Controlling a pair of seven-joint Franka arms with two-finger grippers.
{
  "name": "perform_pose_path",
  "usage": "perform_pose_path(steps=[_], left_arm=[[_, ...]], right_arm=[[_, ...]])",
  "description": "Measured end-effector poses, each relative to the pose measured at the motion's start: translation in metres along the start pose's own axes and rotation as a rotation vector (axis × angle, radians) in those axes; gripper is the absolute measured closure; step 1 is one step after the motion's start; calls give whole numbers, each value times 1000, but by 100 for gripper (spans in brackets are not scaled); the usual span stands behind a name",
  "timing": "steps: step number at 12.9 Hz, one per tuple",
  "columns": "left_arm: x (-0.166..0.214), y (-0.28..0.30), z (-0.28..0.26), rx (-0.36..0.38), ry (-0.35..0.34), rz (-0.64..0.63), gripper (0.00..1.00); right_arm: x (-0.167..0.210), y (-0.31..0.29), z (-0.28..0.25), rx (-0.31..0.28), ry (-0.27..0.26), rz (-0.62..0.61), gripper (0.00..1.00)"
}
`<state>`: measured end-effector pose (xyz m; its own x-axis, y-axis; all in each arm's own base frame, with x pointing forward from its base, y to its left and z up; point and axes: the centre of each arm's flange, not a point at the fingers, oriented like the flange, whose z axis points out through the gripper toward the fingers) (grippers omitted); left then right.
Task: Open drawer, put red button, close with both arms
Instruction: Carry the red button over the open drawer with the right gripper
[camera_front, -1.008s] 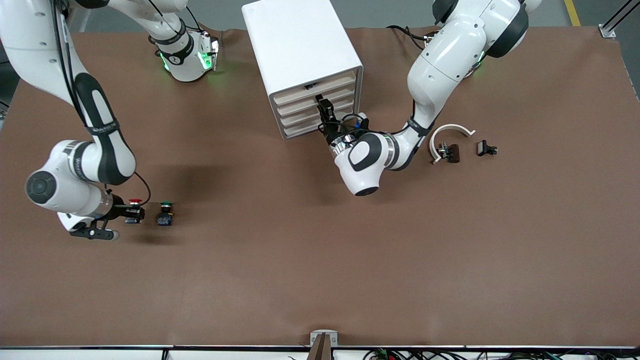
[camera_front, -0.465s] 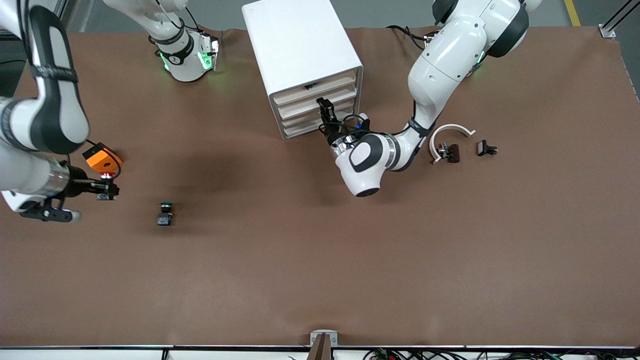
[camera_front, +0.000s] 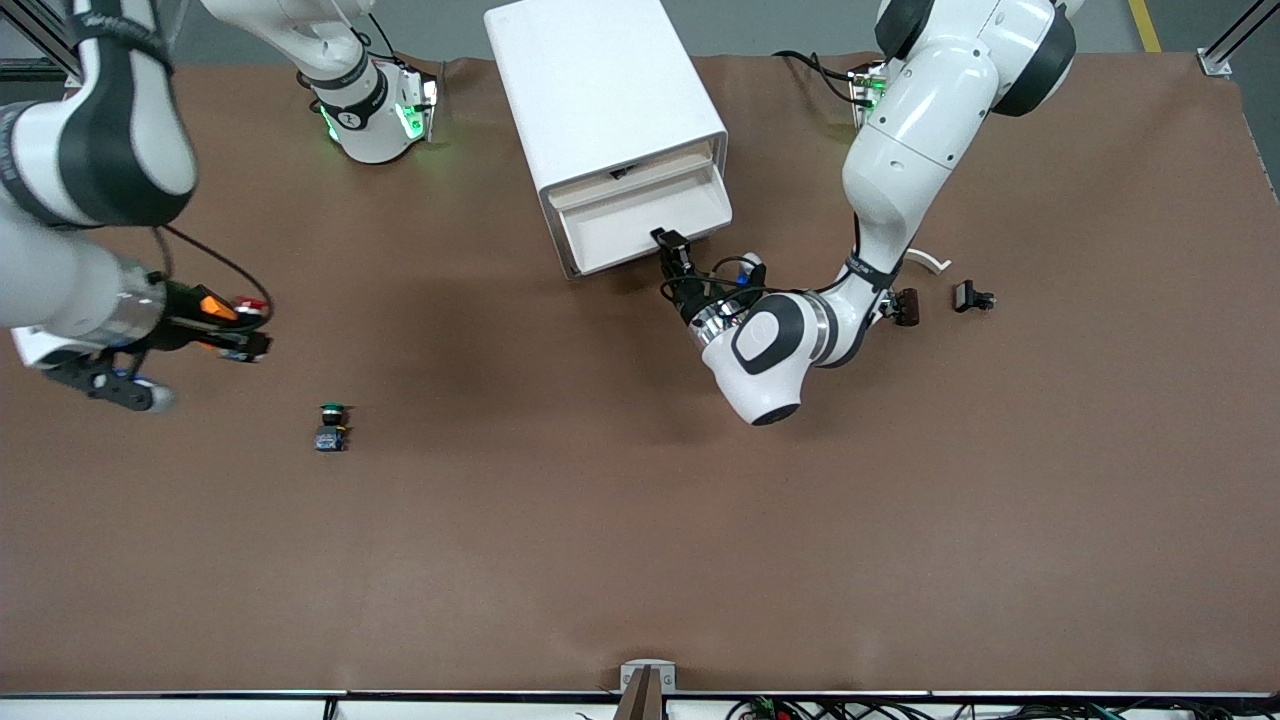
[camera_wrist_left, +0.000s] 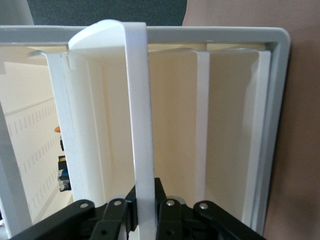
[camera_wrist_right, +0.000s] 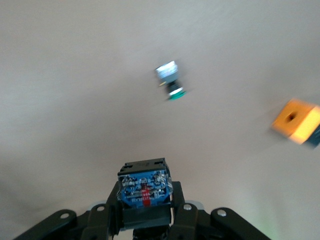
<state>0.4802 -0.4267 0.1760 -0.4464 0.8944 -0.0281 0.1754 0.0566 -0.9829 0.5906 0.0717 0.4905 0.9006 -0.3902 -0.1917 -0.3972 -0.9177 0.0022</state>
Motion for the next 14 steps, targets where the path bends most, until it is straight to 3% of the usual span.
perform_pose_path(steps=[4,6,11,14], left_arm=[[2,-1,-17,-18,-23,5,90],[6,0,-46,-52,-77,12,85],[11,-5,-82,-95,-125,57,32],[6,-24,-119,-169,-163,101,0]], right_arm=[[-52,-72,5,11,-21,151,59],[-80,-107,11,9,-10,213,59],[-171,-198,41,42,39,339,59],[-222,-235,51,70,53,411,59]])
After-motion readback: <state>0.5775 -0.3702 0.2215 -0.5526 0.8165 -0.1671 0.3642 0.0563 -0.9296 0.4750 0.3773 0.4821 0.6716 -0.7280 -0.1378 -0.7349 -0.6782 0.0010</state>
